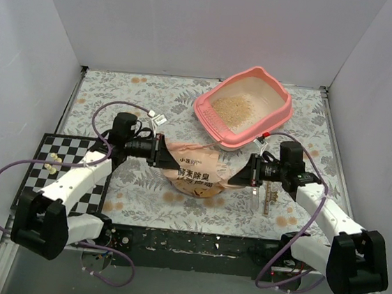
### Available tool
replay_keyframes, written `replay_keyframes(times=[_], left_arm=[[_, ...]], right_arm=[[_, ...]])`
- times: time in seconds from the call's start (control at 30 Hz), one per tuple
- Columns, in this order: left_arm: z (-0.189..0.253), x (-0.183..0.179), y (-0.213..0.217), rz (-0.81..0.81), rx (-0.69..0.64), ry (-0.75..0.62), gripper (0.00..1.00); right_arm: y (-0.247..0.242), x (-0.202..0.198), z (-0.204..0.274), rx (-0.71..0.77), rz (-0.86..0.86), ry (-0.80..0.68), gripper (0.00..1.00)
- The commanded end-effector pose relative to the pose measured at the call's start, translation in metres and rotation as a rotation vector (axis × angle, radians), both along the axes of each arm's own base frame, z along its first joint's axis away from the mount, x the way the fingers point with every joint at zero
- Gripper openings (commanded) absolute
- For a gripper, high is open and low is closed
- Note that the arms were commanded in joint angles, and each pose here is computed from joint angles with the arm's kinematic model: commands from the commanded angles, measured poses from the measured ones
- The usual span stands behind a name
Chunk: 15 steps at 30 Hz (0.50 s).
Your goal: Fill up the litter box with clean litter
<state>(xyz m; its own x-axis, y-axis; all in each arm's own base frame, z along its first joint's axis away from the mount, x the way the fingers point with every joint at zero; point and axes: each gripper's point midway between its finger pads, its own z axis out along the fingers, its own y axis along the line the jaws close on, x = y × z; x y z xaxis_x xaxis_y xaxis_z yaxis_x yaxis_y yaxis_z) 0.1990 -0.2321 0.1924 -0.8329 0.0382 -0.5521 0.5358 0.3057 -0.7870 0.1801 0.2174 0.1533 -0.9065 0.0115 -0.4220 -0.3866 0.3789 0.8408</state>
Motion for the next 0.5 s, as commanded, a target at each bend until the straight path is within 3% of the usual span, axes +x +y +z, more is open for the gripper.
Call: replay_keyframes(times=[0.0, 0.13, 0.33, 0.47], left_arm=[[-0.021, 0.011, 0.015, 0.088, 0.178, 0.118, 0.0], [-0.03, 0.022, 0.021, 0.145, 0.269, 0.173, 0.0], [-0.041, 0.016, 0.022, 0.116, 0.298, 0.236, 0.0], [-0.046, 0.013, 0.022, 0.098, 0.299, 0.249, 0.0]], right_arm=[[-0.01, -0.012, -0.02, 0.002, 0.001, 0.225, 0.01], [-0.017, -0.005, -0.027, 0.026, -0.028, 0.294, 0.01], [-0.019, 0.006, -0.016, -0.009, -0.016, 0.21, 0.02], [-0.025, 0.031, 0.004, -0.127, -0.027, -0.025, 0.33]])
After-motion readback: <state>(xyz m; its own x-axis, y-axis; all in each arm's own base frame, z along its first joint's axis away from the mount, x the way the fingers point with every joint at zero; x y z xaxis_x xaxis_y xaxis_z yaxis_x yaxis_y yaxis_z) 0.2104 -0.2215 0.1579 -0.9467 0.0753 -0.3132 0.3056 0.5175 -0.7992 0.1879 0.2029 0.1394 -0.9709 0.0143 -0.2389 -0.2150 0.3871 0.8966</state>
